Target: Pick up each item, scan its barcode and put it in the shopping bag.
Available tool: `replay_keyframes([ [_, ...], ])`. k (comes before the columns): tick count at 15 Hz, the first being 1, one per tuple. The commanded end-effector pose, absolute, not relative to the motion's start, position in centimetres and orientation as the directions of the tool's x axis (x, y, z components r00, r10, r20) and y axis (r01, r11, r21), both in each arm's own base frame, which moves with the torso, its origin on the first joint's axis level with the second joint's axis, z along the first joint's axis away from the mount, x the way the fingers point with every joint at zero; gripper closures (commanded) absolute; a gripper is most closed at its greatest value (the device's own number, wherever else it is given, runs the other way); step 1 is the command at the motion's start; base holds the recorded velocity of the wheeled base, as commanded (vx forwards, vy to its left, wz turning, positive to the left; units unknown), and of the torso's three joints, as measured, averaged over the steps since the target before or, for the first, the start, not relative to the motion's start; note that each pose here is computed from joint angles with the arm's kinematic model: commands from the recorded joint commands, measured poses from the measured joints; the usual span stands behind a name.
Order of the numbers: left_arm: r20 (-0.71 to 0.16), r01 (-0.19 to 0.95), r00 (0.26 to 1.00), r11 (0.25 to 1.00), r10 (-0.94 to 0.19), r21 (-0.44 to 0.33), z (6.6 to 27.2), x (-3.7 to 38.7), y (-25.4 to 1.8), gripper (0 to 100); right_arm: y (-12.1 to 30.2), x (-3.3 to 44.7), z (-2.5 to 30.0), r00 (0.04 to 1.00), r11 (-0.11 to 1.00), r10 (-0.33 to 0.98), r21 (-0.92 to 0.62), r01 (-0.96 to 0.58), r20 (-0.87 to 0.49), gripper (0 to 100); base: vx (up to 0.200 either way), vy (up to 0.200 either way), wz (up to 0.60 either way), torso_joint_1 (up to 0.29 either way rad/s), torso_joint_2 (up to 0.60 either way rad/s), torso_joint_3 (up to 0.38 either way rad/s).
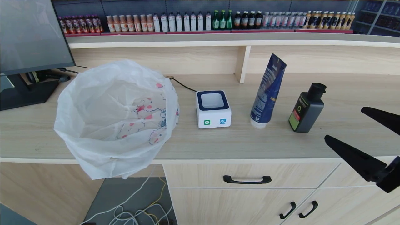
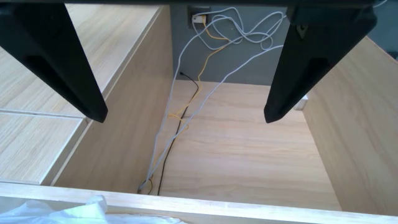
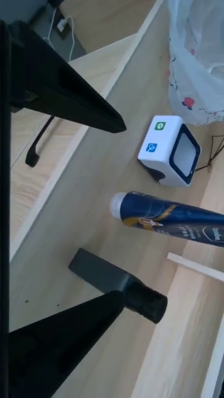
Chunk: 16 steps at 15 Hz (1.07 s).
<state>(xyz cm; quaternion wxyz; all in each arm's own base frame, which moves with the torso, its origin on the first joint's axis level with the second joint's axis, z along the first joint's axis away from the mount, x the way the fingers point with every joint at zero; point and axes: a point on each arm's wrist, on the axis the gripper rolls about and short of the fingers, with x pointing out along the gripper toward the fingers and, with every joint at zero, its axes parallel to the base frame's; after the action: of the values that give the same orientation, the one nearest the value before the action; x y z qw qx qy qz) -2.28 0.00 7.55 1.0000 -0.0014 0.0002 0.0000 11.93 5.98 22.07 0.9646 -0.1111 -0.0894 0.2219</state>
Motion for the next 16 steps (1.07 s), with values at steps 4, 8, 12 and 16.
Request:
replay_keyframes([
  [4,0.000,0.000,1.000,1.000,0.000,-0.003,7.5,-2.3,0.0,0,10.6,16.7,23.2,0.960,0.963,0.264,-0.086,-0.257,0.090,0,0.000,0.000,0.00,0.000,0.00,0.000],
  [8,0.000,0.002,1.000,1.000,-0.002,-0.003,7.5,-2.3,0.0,0,11.3,18.0,24.2,0.976,0.981,0.192,-0.042,-0.188,0.107,0,0.000,0.000,0.00,0.000,0.00,0.000],
  [12,0.000,0.000,1.000,1.000,0.000,-0.003,7.5,-2.3,0.0,0,11.6,18.1,24.6,0.974,0.982,0.184,-0.067,-0.176,0.132,0,0.000,0.000,0.00,0.000,0.00,0.000],
  [16,0.000,0.000,1.000,1.000,0.000,-0.003,7.5,-2.3,0.0,0,13.0,17.6,24.2,0.961,0.965,0.247,-0.125,-0.231,0.124,0,0.000,0.000,0.00,0.000,0.00,0.000],
])
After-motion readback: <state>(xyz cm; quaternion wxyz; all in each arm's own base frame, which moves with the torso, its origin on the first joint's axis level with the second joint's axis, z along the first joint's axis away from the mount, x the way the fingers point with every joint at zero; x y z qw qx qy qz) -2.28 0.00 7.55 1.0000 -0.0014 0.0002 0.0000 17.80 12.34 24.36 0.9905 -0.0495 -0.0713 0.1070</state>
